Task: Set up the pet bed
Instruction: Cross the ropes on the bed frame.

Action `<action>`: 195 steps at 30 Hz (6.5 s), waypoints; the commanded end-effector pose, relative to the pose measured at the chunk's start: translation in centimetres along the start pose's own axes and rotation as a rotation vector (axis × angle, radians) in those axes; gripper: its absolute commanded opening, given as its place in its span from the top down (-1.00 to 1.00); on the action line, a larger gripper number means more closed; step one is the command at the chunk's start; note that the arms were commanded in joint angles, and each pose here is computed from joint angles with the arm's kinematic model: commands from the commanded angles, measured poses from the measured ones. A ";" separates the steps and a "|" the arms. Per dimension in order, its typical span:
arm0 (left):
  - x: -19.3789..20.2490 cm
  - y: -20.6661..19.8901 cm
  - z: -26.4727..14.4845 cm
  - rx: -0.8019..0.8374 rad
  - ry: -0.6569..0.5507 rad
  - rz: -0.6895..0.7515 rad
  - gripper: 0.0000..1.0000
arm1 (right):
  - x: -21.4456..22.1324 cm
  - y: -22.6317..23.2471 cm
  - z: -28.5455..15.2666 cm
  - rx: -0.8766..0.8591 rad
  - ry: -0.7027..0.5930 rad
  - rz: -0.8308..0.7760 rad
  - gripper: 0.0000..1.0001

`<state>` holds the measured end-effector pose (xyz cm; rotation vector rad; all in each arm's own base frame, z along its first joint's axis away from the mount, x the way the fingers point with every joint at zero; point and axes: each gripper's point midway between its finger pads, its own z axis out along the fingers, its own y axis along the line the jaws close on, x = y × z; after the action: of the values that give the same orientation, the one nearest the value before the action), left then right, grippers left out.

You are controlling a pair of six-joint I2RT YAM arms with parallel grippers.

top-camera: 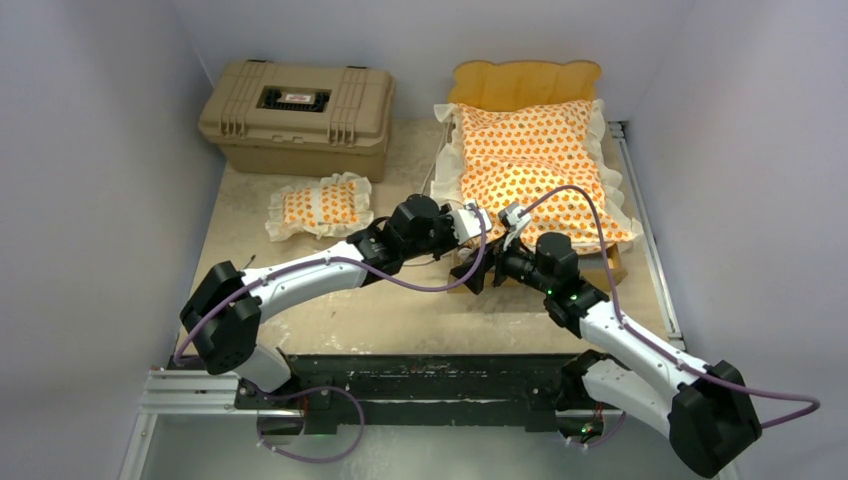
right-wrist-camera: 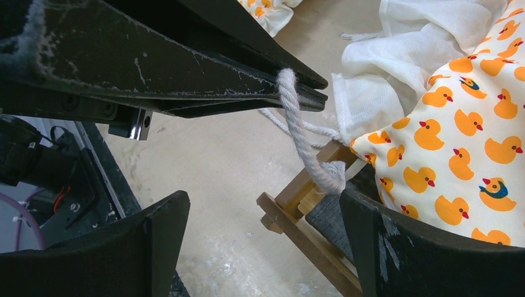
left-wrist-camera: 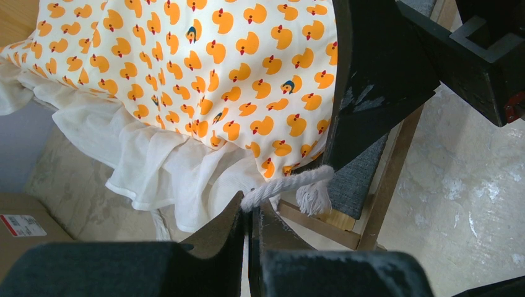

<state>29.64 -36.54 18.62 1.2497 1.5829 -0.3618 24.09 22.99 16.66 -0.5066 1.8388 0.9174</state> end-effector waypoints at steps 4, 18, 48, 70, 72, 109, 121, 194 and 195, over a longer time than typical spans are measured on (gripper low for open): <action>-2.2 1.1 0.4 -0.041 -0.077 -0.014 1.00 | -0.2 0.1 0.2 -0.017 -0.009 -0.022 -0.90; 1.7 2.3 1.2 -0.072 -0.010 -0.039 1.00 | -0.4 0.1 0.9 -0.034 0.003 -0.031 -0.90; 2.0 3.8 -0.2 -0.103 0.011 -0.028 1.00 | -1.0 -2.4 3.5 0.089 -0.002 0.065 -0.83; 1.7 3.6 0.0 -0.082 0.018 -0.035 1.00 | 1.1 -1.5 6.0 0.019 0.037 0.096 -0.80; 1.5 3.5 -0.1 -0.071 0.017 -0.035 1.00 | 1.6 -1.8 6.2 0.028 0.040 0.100 -0.98; 2.0 2.7 0.1 -0.015 0.084 -0.016 1.00 | 0.1 -0.5 4.7 0.019 0.048 0.065 -0.98; 1.8 2.6 0.3 -0.009 0.076 -0.017 1.00 | -0.4 -0.8 5.7 0.063 0.016 0.151 -0.98; 3.7 2.9 0.1 -0.015 0.165 0.021 1.00 | -1.3 -3.8 1.5 0.329 -0.107 0.107 -0.98; 3.6 2.8 0.2 -0.011 0.164 0.020 1.00 | -1.5 -4.5 1.2 0.378 -0.115 0.107 -0.98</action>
<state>32.37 -33.49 16.28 1.3030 1.7214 -0.2351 27.05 23.79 15.78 -0.2521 1.8939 0.7950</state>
